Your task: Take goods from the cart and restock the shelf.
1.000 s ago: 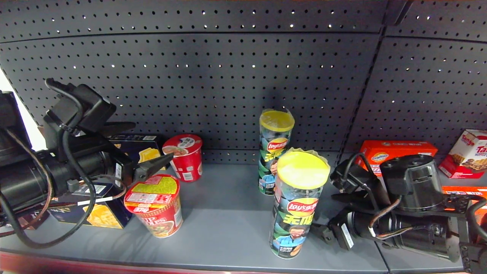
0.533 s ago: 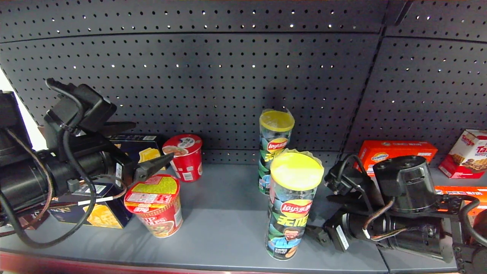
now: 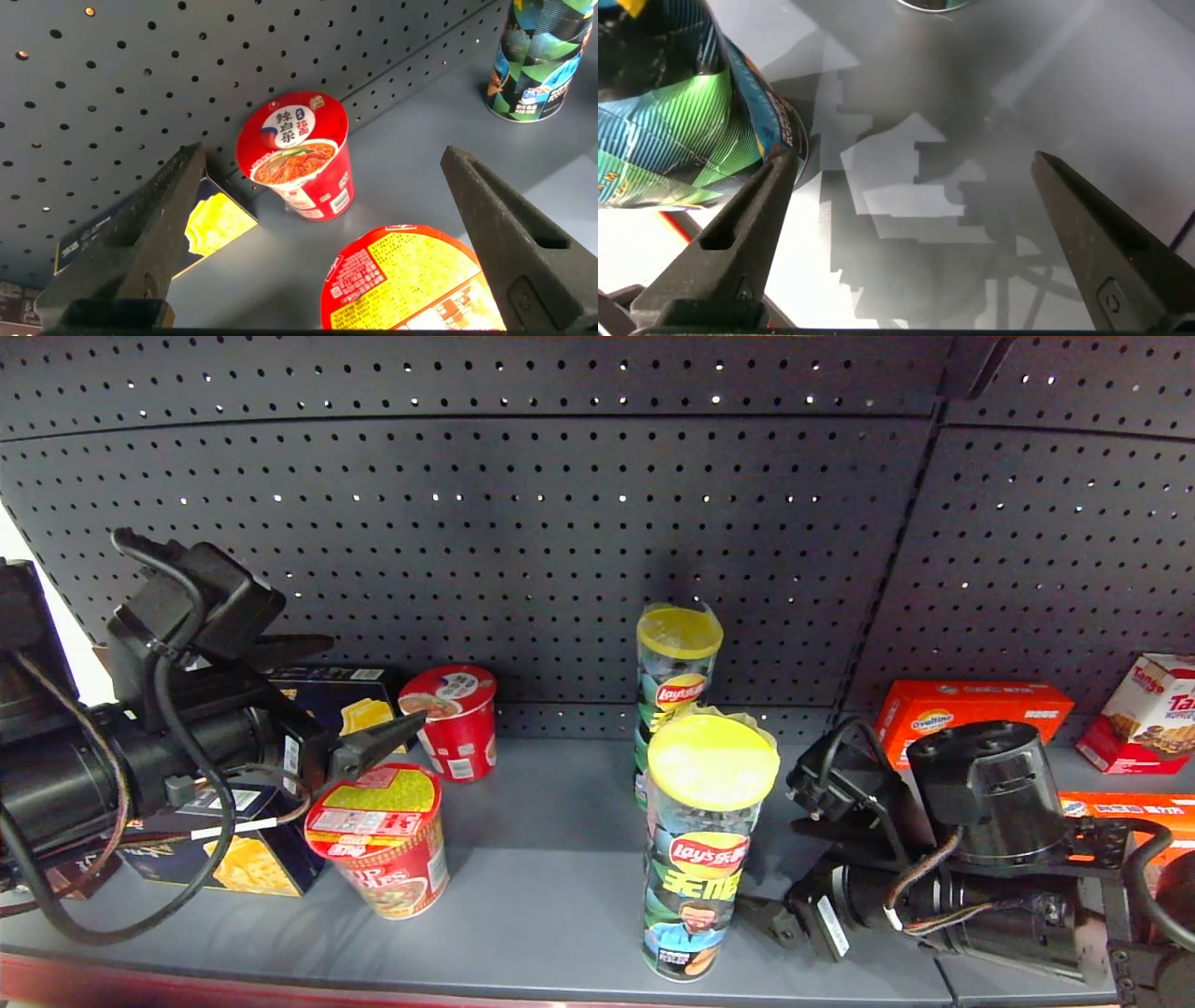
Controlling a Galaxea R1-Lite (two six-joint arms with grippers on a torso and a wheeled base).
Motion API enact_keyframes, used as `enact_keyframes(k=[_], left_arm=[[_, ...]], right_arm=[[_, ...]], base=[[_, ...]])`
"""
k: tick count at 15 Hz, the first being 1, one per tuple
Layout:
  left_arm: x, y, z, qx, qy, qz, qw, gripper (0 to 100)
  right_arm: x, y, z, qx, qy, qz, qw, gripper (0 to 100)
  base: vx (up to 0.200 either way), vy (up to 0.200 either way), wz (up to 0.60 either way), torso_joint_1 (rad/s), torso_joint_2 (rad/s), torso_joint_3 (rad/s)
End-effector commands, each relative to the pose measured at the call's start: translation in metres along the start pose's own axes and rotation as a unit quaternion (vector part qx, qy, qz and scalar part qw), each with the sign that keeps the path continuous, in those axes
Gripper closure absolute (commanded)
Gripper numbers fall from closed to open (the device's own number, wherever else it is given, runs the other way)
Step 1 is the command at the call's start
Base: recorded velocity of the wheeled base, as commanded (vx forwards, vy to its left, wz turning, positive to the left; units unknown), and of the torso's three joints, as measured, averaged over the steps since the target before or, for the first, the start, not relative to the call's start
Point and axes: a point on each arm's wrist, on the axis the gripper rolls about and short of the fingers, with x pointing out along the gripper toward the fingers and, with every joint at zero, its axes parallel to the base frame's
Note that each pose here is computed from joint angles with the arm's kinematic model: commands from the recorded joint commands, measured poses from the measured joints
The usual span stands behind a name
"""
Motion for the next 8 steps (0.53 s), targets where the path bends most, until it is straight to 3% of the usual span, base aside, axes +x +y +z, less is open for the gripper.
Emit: enact_keyframes(k=[1,8], left_arm=[[0.0004,0.0000,-0.0002,0.000,0.000,0.000,1.0000,0],[0.0002,0.0001,-0.0011,0.000,0.001,0.000,1.0000,0]], right_arm=[[-0.0003,0.0017,0.0007,-0.002,-0.002,0.003,1.000,0],[0.0039,0.0048,0.0021,-0.005,-0.003,0.008,1.000,0]], base=[[0.000,0.000,0.00,0.000,0.00,0.000],[0.000,0.000,0.00,0.000,0.00,0.000]])
